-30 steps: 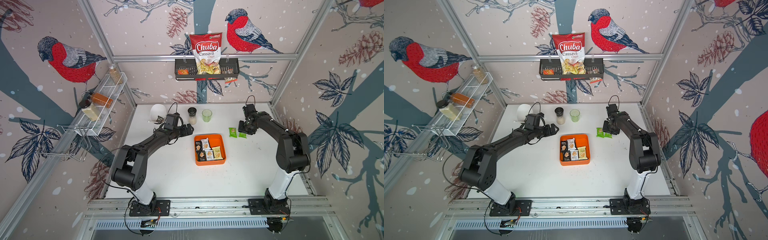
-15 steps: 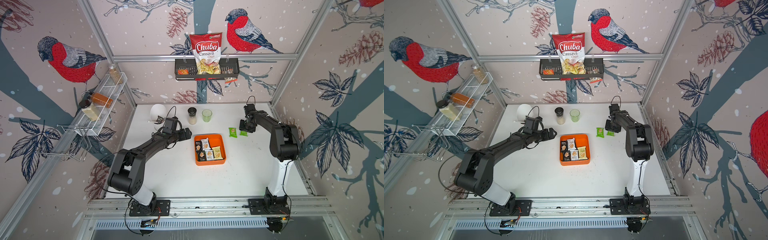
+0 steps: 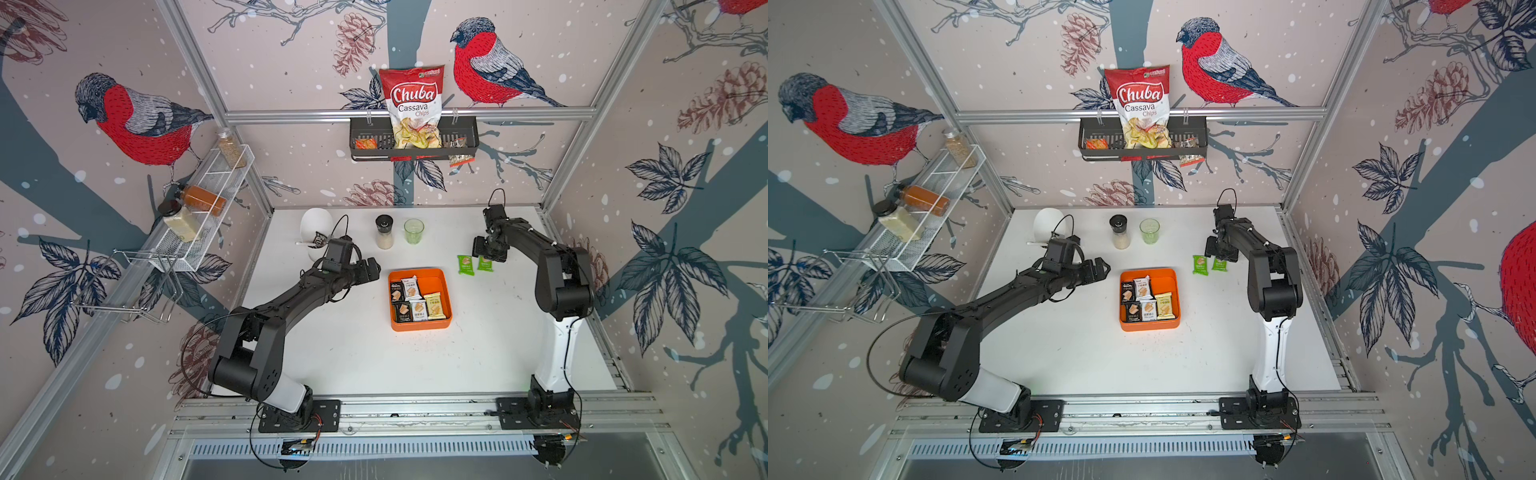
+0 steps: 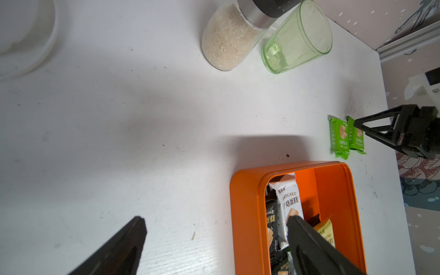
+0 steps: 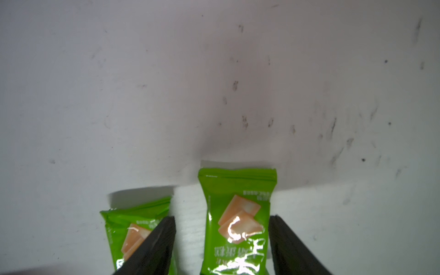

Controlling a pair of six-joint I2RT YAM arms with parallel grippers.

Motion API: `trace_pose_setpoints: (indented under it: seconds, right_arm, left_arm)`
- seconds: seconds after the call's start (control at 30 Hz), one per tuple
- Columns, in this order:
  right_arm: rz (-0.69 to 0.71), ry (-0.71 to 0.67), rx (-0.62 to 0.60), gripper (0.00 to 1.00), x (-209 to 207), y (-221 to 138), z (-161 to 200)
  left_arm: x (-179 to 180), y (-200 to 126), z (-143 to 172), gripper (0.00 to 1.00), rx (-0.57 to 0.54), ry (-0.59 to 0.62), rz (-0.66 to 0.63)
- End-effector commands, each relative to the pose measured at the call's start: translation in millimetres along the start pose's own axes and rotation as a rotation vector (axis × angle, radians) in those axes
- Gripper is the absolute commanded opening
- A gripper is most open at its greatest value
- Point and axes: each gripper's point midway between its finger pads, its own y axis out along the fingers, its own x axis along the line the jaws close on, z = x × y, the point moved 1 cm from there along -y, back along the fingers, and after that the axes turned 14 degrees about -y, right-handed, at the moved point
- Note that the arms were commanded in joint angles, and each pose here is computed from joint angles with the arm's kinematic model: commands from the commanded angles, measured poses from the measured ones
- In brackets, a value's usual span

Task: Take the cookies out of the storage box
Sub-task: Place the cookie at the center of the board, then pick up the cookie from the storage box.

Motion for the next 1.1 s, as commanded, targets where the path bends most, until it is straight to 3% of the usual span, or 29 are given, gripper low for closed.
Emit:
trace_pose_setpoints:
  seconds: [0.0,0.33,0.6,0.8,1.07]
  right_arm:
    - [0.018,-0.031,-0.022,0.68,12.5,-20.6,-2.9]
    - [-0.078,-0.138,-0.077,0.66,107.5,-70.7,12.4]
    - [-0.215,-0.224,-0.075,0.61,176.0,-109.1,51.5]
    - [-0.213,-0.298,0.031,0.59,190.5,-110.8,105.9]
    - [-0.227,-0.332,0.089,0.59,214.4,-106.2,150.6]
  left_arm:
    - [-0.1,-3.6,-0.7,0.96,-0.01,0.015,0.001]
    - [0.0,0.8,5.0,0.96,0.028,0.04,0.014]
    - [-5.4,9.7,0.5,0.96,0.035,0.02,0.035]
    - [-4.1,11.7,4.2,0.96,0.044,-0.003,0.045]
    - [5.2,8.7,11.4,0.96,0.037,-0.026,0.03]
